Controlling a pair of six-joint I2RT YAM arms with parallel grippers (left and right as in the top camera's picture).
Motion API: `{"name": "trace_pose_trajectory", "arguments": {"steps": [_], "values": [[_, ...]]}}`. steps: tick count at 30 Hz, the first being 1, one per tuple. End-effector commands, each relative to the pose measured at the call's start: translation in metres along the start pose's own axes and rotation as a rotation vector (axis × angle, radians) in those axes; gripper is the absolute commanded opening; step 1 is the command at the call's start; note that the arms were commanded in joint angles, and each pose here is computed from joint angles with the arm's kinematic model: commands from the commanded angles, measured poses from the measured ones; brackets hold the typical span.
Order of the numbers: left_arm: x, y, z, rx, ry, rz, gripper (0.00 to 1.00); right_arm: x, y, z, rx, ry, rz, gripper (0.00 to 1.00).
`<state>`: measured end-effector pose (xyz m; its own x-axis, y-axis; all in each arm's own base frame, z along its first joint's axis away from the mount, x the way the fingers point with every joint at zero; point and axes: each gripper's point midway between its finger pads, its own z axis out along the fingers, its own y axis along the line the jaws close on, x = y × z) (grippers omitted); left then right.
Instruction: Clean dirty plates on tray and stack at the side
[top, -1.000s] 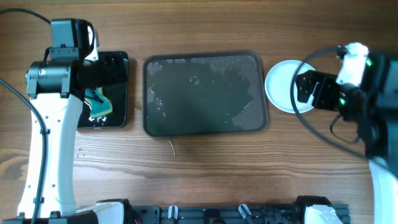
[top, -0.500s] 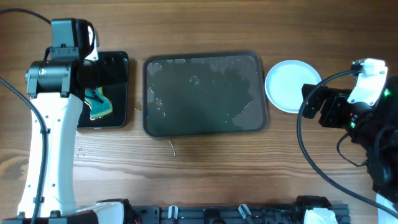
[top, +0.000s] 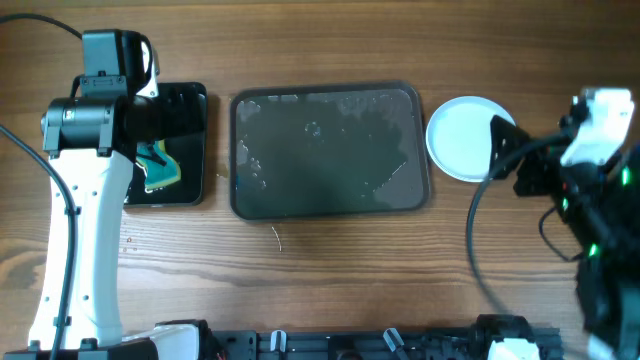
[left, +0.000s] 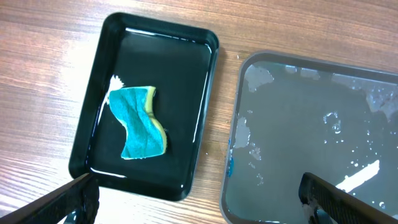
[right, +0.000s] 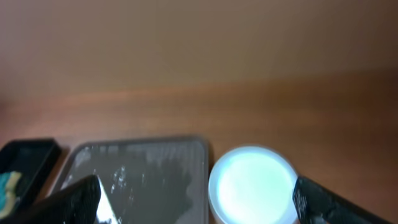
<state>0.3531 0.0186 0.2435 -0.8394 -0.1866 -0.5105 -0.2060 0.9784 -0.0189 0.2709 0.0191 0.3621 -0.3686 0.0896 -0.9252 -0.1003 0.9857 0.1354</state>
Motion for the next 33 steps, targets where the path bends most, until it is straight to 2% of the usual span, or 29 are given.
{"name": "trace_pose_trajectory", "arguments": {"steps": [1, 5, 11, 16, 24, 33], "values": [[-0.001, -0.002, 0.0, 0.007, 0.001, -0.006, 1.0, 0.021, 0.023, -0.007, -0.128, -0.134, -0.207, 1.0], [-0.001, -0.002, 0.0, 0.007, 0.001, -0.006, 1.0, 0.056, 0.034, -0.008, -0.194, -0.329, -0.317, 1.0], [-0.001, -0.002, 0.0, 0.007, 0.001, -0.006, 1.0, 0.11, 0.03, 0.007, -0.202, -0.441, -0.309, 1.0], [-0.001, -0.002, 0.0, 0.007, 0.001, -0.006, 1.0, 0.143, -0.006, 0.024, -0.074, -0.439, 0.019, 1.0], [-0.001, -0.002, 0.0, 0.007, 0.001, -0.006, 1.0, 0.181, -0.009, 0.042, -0.07, -0.371, 0.005, 1.0], [-0.001, -0.002, 0.0, 0.007, 0.001, -0.006, 1.0, 0.182, -0.01, 0.043, -0.068, -0.366, 0.011, 1.0]]}}
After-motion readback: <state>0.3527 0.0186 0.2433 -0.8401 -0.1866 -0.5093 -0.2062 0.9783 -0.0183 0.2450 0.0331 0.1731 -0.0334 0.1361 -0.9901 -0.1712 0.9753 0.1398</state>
